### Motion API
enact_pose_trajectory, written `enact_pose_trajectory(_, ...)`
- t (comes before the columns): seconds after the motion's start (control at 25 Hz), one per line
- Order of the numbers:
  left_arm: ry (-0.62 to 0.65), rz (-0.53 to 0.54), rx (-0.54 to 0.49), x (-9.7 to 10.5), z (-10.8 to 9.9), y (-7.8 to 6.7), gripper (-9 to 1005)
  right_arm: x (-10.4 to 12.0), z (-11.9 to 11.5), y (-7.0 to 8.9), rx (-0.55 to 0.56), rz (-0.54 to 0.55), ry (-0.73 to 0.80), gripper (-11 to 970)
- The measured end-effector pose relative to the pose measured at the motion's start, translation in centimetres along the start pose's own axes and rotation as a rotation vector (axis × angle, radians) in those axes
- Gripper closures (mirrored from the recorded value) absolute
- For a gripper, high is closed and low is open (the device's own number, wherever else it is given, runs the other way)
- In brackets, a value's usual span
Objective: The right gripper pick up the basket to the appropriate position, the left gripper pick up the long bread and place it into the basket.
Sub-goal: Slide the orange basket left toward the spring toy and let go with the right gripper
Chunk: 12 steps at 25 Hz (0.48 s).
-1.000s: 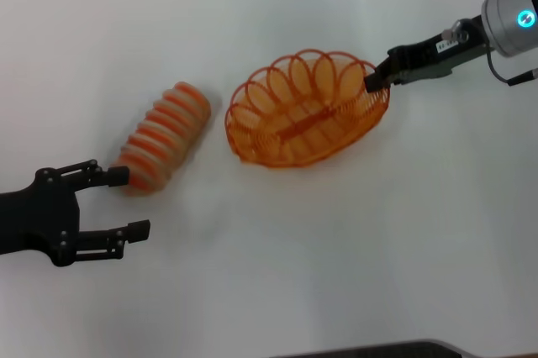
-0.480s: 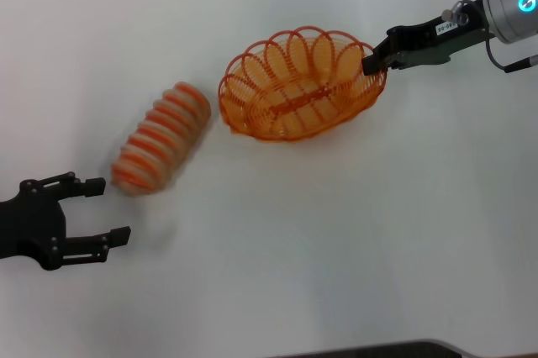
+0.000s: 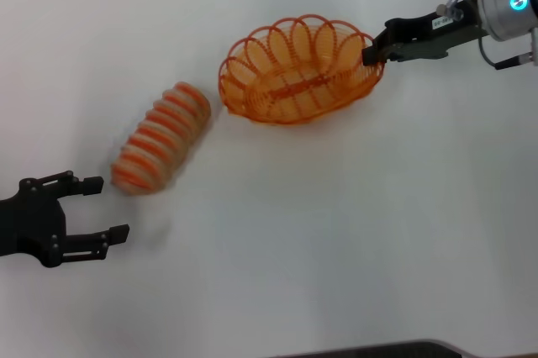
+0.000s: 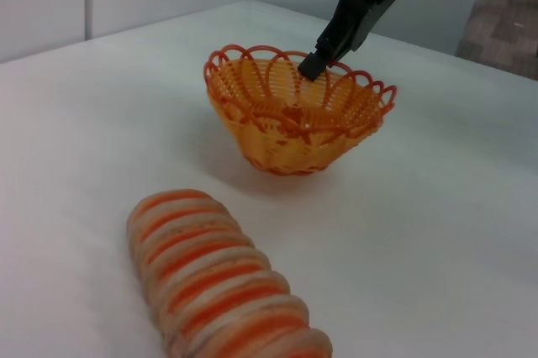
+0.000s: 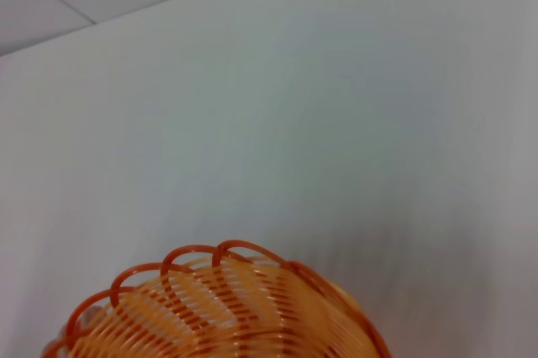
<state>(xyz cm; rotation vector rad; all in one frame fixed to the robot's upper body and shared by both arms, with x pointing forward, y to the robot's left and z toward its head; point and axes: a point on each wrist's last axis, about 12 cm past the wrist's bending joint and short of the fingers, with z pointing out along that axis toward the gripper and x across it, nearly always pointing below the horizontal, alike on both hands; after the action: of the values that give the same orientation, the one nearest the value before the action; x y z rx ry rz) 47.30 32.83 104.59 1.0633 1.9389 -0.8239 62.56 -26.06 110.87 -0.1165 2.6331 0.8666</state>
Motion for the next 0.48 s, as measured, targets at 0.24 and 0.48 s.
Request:
enact_pose_trajectory(0.24,-0.005,0.003,0.005,-0.2,0.1,0.0,140,0.2,1.3,1.1,-0.013,0.016,-0.005,877)
enact_pose_trajectory(0.48,-0.010,0.010,0.004,-0.4,0.1,0.2,139,0.5,2.2,1.7,-0.019,0.032,-0.012,877)
